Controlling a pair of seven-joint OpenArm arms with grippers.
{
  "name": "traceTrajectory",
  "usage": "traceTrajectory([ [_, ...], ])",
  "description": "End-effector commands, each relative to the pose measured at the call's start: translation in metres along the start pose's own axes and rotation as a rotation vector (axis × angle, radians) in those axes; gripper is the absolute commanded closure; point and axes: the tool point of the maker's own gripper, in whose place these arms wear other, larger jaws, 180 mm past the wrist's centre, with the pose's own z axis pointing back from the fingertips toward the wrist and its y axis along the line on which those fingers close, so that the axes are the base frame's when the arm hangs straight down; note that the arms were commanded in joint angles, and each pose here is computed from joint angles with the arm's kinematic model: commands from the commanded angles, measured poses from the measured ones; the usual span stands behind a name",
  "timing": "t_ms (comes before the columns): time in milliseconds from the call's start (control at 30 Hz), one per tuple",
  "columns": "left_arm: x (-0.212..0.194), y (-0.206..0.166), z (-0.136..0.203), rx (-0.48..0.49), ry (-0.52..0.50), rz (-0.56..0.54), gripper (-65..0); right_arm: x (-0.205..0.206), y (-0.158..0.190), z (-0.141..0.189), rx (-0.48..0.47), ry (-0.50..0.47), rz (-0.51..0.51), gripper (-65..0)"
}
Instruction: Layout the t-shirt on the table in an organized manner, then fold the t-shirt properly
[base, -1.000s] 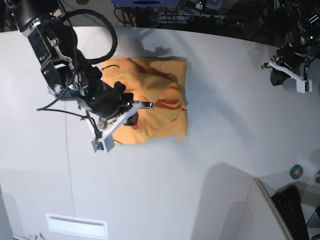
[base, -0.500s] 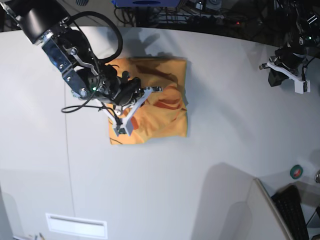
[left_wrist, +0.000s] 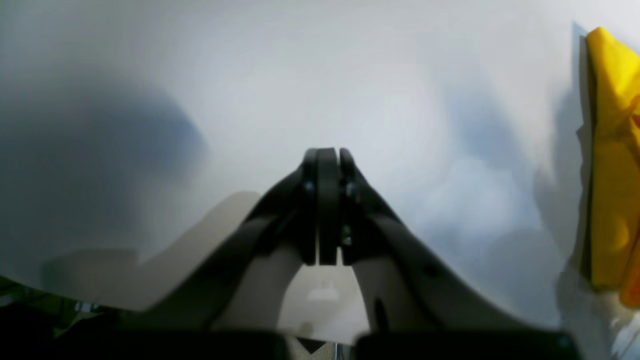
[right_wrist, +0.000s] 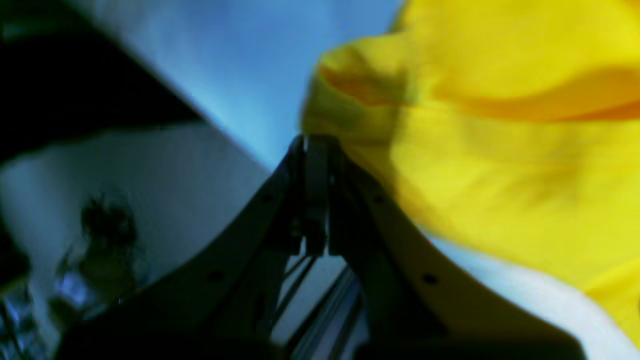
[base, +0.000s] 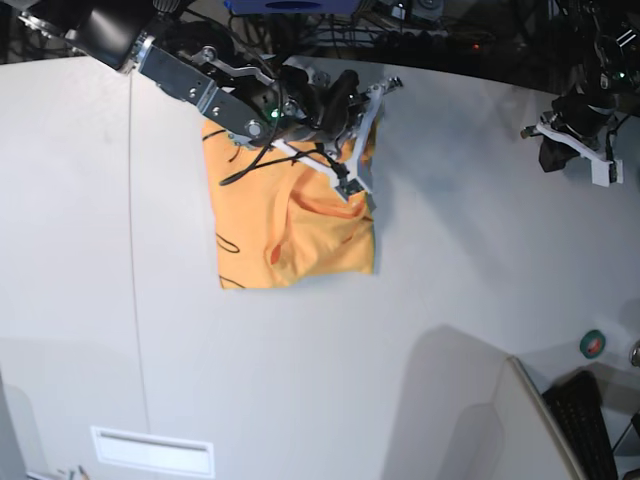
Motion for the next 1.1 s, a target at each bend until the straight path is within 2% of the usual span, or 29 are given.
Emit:
traceTrajectory([
  [0, 0.013, 0.005, 0.002, 0.005, -0.037, -0.014, 0.0, 0.016, 0.005, 0.008, 0.017, -0.041, 0.014, 0.0],
  [67, 0.013, 0.005, 0.002, 0.006, -0.035, -0.013, 0.0, 0.032, 0.004, 0.021, 0.025, -0.088, -0.006, 0.0],
  [233, 0.009, 0.007, 0.003, 0.009, -0.027, -0.010, 0.0, 0.070, -0.041, 0.049, -0.040, -0.218, -0.125, 0.0],
  [400, 0.009, 0.007, 0.003, 0.009, -0.027, -0.010, 0.0, 0.077, -0.075, 0.061, -0.087, -0.275, -0.248, 0.0],
  [500, 0.010, 0.006, 0.003, 0.009, -0.030, -0.010, 0.0, 0.074, -0.086, 0.060, -0.106, -0.269, -0.282, 0.0],
  [700, 0.012, 0.006, 0.002, 0.008, -0.033, -0.009, 0.0, 0.049, -0.110, 0.038, -0.160, -0.179, -0.338, 0.0],
  [833, 0.012, 0.006, 0.002, 0.008, -0.033, -0.009, 0.0, 0.050, -0.124, 0.032, -0.194, -0.201, -0.350, 0.0],
  [1067, 0.010, 0.007, 0.003, 0.009, -0.028, -0.010, 0.0, 0.047, -0.145, 0.024, -0.239, -0.171, -0.367, 0.0],
])
